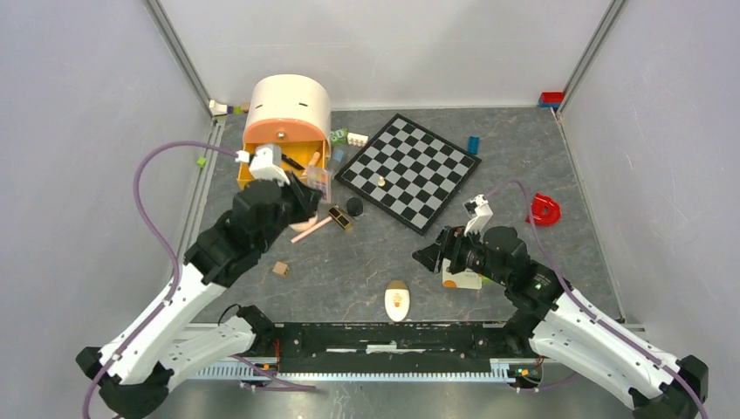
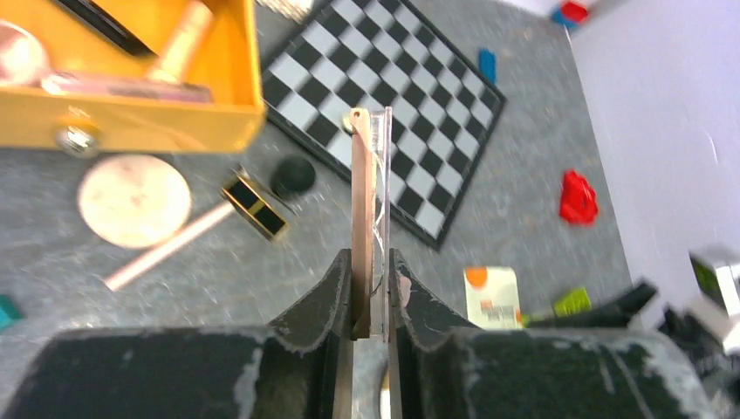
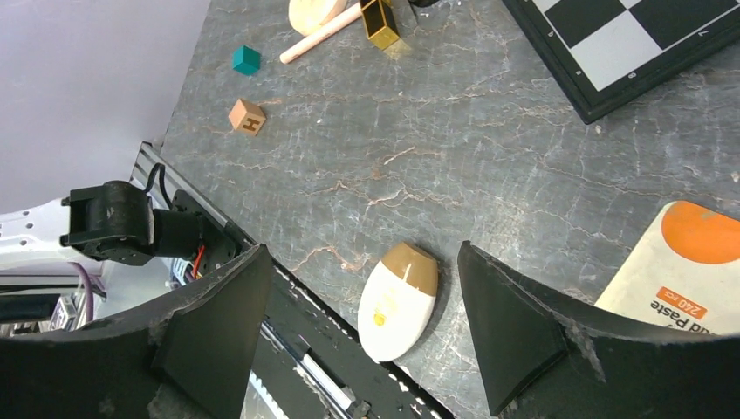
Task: Organize the makeup
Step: Pick up the makeup from the center of the board, then place the makeup in the drawer.
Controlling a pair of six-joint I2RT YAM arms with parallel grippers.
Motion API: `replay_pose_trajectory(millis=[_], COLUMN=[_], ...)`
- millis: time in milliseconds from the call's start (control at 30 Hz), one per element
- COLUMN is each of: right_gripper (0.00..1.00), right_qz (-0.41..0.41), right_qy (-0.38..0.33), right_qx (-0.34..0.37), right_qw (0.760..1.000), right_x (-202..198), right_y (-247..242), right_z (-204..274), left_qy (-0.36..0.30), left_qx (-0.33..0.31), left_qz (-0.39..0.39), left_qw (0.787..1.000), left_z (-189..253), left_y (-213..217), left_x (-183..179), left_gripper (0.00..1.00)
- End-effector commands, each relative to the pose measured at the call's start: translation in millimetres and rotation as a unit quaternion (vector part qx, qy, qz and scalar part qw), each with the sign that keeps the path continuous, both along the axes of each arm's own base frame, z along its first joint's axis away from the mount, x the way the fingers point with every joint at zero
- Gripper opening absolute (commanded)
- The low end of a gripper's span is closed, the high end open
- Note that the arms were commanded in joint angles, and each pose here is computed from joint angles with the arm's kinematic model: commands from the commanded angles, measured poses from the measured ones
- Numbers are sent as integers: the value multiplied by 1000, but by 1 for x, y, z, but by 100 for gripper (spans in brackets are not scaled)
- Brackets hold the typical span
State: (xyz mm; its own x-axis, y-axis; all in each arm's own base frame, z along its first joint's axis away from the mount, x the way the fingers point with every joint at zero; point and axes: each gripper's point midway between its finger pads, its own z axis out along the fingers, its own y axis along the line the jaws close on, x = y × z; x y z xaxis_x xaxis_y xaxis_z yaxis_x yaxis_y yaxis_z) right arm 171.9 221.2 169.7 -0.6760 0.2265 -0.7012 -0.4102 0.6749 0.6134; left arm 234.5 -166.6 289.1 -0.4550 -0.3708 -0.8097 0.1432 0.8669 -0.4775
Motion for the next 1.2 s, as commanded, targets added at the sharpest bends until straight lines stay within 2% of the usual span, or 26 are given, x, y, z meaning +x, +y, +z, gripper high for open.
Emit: replay_pose_trajectory(millis=[0, 233, 633, 1167], right_gripper=[85, 85, 86, 86], right_qz=[-20, -33, -48, -49], right_qy=[-11, -7, -12, -9], right_qx=[-6, -25, -61, -79], right_qw=[1000, 999, 997, 996], right_x=[3, -2, -4, -3], right_y=[-9, -22, -39, -42], right_z=[8, 1, 2, -5], left_qy=[-3, 28, -5, 25], left_qx=[38, 72, 92, 141], left_qz=[15, 46, 35, 25], left_qw=[999, 996, 995, 989], left_z=[17, 6, -3, -39], left_y=[17, 42, 47, 41], left_x=[32, 85, 144, 184], left_gripper=[2, 2, 2, 2])
